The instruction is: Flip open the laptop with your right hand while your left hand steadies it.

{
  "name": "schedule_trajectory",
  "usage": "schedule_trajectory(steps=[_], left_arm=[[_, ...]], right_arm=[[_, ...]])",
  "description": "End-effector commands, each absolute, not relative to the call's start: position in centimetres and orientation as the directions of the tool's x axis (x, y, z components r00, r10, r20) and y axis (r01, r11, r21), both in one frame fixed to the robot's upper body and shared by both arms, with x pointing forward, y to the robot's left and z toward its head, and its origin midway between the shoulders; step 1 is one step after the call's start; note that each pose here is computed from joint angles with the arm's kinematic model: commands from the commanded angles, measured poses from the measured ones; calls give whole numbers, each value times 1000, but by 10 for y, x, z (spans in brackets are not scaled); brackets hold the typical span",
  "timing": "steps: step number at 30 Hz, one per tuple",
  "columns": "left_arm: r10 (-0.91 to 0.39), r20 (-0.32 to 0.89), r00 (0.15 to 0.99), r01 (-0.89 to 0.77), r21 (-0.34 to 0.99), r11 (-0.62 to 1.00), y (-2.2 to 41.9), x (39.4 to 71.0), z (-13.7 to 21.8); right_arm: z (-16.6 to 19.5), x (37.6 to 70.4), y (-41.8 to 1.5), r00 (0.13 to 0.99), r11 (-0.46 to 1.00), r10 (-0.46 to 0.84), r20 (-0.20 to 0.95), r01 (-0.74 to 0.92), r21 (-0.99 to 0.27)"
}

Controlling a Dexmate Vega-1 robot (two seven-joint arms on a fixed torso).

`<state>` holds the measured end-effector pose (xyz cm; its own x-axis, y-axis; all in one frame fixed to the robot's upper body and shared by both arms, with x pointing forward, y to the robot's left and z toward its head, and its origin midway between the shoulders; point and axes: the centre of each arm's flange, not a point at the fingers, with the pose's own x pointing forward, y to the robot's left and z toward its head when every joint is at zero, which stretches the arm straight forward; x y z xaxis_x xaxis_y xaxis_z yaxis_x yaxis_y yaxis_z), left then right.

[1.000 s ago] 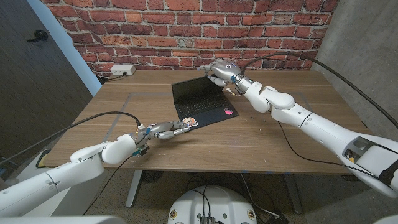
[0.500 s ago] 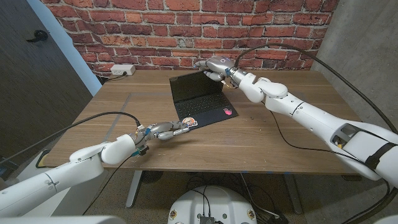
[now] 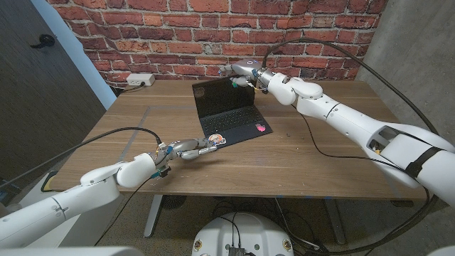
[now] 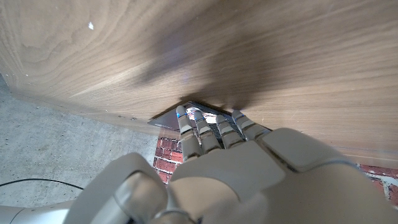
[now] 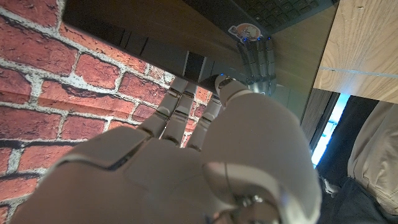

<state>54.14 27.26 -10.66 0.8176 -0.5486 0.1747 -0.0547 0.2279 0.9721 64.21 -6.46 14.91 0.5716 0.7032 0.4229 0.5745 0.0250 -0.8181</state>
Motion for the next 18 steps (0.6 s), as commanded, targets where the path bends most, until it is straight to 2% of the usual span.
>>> schedule_trajectory(steps=[1, 18], left_arm=[[-544, 191, 817, -69, 969, 237, 272, 537, -106], [-548, 197, 813, -75, 968, 237, 273, 534, -106]], right_arm=[[165, 652, -50, 597, 15, 694, 402, 546, -837], [185, 658, -38, 600, 6, 679, 424, 572, -820]])
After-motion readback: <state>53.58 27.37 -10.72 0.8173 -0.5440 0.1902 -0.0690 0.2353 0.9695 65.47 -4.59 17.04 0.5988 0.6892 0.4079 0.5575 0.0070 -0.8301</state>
